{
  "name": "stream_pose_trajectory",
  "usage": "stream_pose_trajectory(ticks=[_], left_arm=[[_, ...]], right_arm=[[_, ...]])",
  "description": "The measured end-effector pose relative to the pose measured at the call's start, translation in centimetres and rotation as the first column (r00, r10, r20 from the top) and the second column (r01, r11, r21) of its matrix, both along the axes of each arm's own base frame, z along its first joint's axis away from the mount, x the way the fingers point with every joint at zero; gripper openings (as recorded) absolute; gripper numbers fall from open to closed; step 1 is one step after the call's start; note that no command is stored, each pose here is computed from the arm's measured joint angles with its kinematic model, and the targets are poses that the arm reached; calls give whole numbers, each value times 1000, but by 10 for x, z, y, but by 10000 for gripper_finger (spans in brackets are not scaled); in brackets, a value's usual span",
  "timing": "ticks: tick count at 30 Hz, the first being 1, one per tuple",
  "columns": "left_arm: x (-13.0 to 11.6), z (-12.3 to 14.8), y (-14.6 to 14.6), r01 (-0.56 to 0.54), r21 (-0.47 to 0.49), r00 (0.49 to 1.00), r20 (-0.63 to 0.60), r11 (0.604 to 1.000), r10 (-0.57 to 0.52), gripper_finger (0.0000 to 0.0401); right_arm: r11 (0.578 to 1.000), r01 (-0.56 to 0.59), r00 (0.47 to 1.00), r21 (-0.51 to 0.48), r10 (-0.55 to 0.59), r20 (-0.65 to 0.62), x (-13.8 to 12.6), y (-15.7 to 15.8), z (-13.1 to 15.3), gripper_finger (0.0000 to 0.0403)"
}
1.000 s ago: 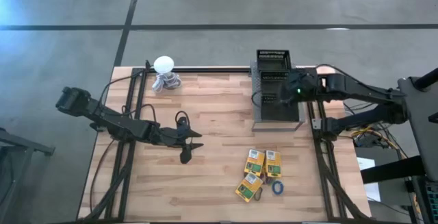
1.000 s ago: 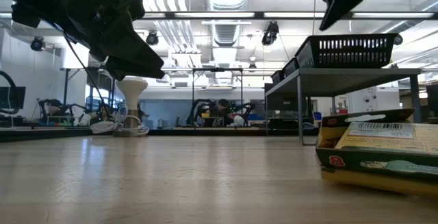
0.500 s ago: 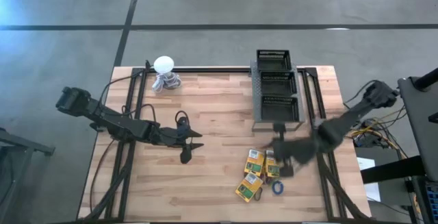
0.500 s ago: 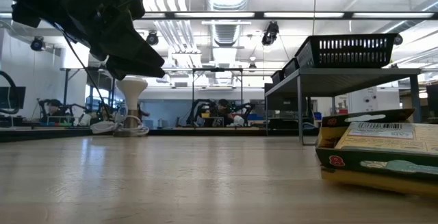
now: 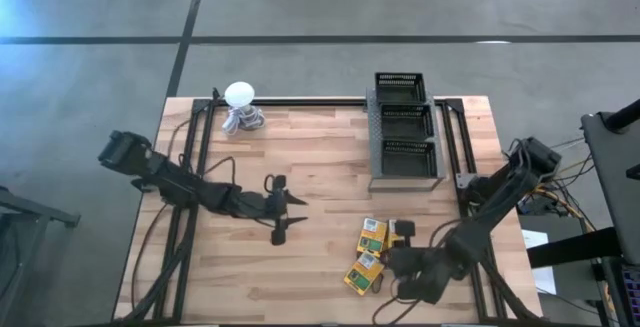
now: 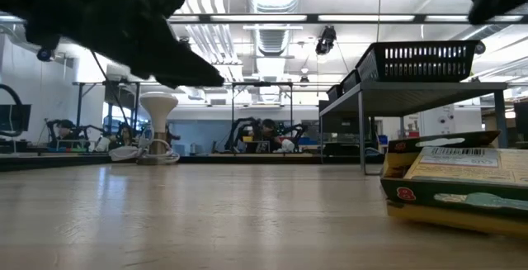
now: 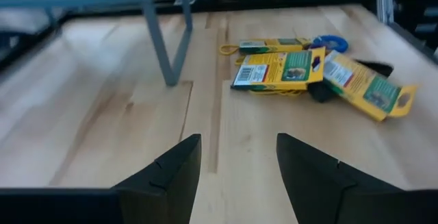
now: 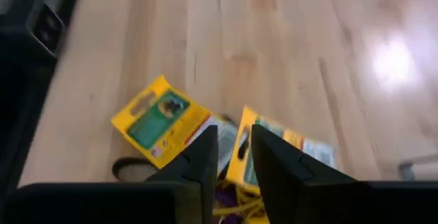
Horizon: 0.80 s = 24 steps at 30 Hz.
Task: Pick & Place Office Desk Supplies
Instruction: Put the crayon box into the top black bin on the shelf
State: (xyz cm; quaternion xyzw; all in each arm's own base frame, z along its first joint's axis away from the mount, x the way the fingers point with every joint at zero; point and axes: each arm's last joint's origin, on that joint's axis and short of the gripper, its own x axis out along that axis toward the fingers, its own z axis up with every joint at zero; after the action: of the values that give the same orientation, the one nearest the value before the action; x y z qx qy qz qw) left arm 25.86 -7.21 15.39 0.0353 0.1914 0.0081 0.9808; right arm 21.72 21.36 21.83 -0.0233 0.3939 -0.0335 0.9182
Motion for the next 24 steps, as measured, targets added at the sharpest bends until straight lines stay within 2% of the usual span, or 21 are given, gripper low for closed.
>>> stream_pose_trajectory(ticks=[4, 9, 17, 21, 24], left_arm=[[14, -14, -3, 48, 127, 998, 31, 991, -52, 196], [39, -23, -10, 92, 248, 995, 16, 964, -99, 196], [66, -24, -19, 163, 271, 987, -47, 949, -156, 196], [68, -24, -20, 186, 261, 982, -67, 947, -174, 196], [67, -25, -20, 188, 257, 982, -68, 948, -177, 196]], right_arm=[[998, 46, 997, -37, -48, -56, 4, 3, -3, 134], [990, 26, 997, -135, -36, -75, 16, 5, -16, 181], [978, 53, 985, -201, -84, -149, 35, 10, -42, 203], [971, 78, 968, -224, -127, -217, 33, 7, -51, 203], [976, 73, 956, -203, -127, -266, 32, 5, -57, 203]])
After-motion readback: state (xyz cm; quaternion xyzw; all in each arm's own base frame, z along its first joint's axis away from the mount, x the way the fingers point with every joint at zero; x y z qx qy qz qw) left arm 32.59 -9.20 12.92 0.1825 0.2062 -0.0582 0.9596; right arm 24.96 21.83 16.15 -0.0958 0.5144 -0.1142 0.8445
